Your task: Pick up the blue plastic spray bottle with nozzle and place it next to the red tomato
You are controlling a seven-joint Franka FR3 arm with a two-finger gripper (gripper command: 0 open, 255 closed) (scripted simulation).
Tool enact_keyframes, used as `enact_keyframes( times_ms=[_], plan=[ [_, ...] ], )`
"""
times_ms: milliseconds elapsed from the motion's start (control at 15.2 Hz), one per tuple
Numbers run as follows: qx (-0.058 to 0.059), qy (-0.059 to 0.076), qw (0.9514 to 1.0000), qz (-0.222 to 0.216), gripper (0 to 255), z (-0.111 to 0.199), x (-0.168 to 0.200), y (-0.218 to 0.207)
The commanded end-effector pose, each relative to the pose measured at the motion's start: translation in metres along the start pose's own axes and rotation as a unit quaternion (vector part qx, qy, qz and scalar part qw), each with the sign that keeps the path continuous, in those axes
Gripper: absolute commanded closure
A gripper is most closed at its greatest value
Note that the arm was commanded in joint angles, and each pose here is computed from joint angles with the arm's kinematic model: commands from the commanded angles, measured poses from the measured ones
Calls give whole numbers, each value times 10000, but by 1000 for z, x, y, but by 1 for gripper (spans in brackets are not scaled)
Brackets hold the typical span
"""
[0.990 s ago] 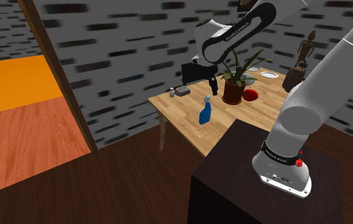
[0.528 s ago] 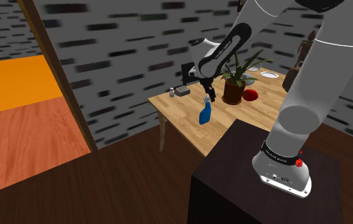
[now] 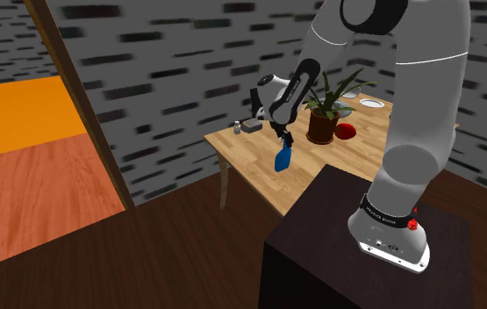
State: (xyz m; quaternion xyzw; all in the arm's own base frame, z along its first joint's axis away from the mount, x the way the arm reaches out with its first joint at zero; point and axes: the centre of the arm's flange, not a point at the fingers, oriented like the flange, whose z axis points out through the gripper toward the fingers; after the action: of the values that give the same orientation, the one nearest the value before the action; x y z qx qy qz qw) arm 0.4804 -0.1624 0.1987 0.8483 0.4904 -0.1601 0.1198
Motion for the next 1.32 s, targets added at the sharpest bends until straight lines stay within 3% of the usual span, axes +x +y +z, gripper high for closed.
enact_keyframes(
  times_ms=[0, 462, 990, 1254],
  plan=[
    [-51, -68, 9997, -240, 0, 26, 7, 12],
    [-229, -301, 9940, -1024, 0, 103, 33, 54],
    [-236, -311, 9936, -1057, 0, 146, 32, 58],
    [-236, -311, 9936, -1057, 0, 146, 32, 58]
  ],
)
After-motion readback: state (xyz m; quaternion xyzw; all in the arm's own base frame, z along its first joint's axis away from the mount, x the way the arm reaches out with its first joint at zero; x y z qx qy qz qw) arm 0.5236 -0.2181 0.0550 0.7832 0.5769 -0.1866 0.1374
